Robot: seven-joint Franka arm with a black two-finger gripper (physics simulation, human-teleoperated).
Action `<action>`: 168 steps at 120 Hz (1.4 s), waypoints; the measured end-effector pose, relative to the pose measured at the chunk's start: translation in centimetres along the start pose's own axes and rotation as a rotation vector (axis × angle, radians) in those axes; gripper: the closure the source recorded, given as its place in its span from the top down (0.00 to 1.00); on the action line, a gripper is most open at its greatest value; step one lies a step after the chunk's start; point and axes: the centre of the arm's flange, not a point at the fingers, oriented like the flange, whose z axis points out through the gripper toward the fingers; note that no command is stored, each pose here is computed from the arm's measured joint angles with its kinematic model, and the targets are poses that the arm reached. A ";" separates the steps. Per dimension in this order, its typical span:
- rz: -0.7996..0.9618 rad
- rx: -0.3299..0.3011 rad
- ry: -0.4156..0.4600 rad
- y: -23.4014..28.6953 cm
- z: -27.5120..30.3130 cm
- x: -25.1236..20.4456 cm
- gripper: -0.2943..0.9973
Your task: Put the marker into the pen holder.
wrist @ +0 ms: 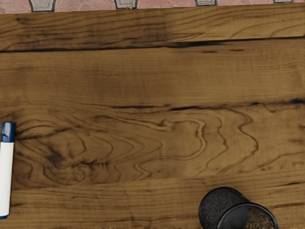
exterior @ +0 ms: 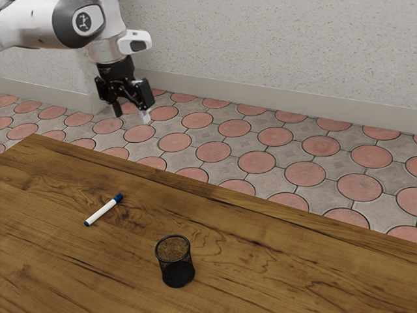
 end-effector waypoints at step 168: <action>0.153 0.137 0.000 -19.9 33.3 1.5 0.39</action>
